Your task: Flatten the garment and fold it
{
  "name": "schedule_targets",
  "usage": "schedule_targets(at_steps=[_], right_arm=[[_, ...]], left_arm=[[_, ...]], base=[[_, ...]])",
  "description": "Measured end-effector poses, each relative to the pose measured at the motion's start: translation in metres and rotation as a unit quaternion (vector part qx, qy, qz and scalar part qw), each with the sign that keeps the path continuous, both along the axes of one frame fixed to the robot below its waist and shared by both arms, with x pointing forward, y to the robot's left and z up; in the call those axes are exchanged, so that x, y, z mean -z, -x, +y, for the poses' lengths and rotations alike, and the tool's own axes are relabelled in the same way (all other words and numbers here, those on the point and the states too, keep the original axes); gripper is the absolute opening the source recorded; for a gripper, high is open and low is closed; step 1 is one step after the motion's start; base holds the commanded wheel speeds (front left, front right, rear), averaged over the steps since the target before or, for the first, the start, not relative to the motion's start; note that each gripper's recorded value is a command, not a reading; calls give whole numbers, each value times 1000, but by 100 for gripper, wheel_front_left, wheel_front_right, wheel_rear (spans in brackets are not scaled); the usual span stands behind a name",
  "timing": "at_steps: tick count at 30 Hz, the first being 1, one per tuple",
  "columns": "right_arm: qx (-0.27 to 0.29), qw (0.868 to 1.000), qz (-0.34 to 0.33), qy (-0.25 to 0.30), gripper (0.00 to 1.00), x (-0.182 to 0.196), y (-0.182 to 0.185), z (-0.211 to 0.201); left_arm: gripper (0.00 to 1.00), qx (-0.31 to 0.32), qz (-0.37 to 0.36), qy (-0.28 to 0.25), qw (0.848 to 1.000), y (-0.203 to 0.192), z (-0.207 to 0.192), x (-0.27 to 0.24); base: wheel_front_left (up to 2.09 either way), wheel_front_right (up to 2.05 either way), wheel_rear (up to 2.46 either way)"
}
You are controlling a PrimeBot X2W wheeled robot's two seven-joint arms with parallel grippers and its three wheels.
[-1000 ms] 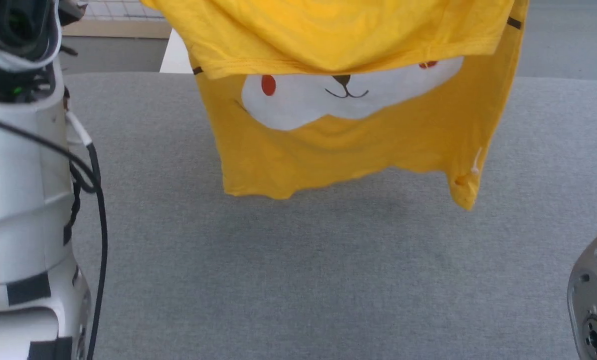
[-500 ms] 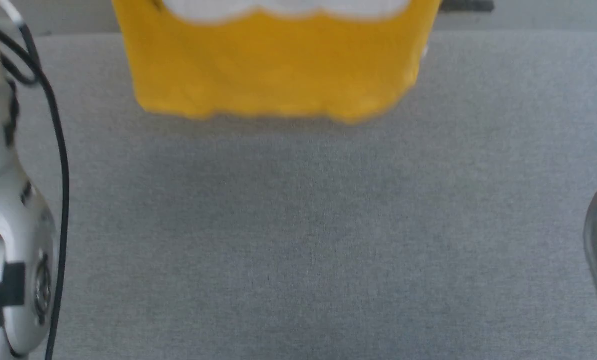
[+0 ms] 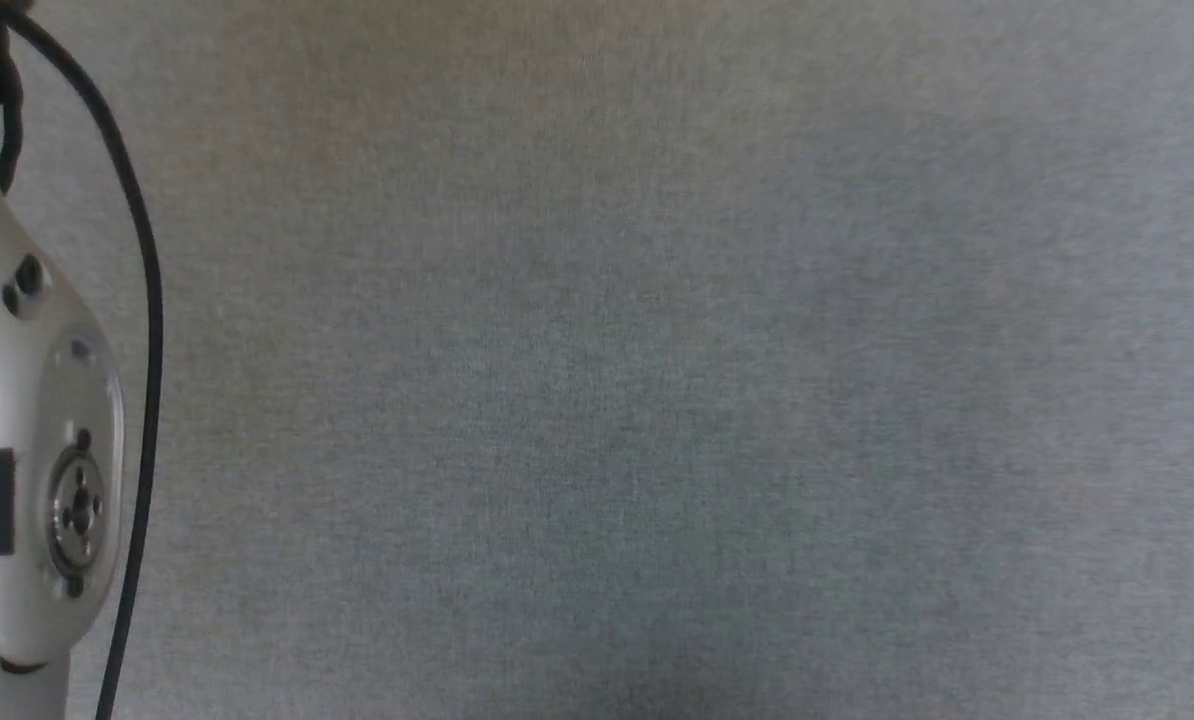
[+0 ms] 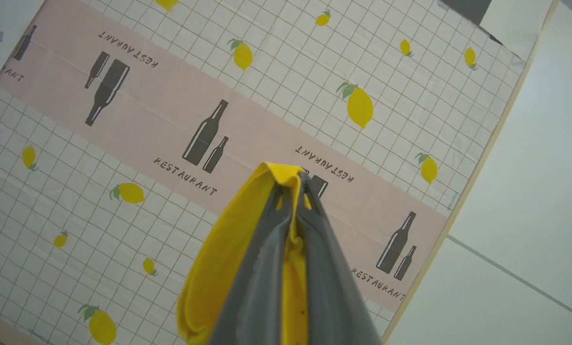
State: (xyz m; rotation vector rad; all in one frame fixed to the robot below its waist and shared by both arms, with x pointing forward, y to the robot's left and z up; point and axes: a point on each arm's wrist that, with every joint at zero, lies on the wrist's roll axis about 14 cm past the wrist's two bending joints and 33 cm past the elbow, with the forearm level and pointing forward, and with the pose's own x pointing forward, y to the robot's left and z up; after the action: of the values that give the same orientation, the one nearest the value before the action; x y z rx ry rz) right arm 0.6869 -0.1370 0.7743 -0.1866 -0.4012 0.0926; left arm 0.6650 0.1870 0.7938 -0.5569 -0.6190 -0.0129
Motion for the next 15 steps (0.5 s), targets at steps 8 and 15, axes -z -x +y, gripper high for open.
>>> schedule_targets(at_steps=[8, 15], right_arm=[[-14, 998, 56, 19, 0, 101, -50, 13], [-43, 993, 109, 18, 0, 182, -58, 18]], left_arm=[[0, 18, 18, 2, 1000, -43, 10, 80], [0, 68, 77, 2, 995, -52, 9, 154]], base=[[0, 0, 0], [0, 0, 0]])
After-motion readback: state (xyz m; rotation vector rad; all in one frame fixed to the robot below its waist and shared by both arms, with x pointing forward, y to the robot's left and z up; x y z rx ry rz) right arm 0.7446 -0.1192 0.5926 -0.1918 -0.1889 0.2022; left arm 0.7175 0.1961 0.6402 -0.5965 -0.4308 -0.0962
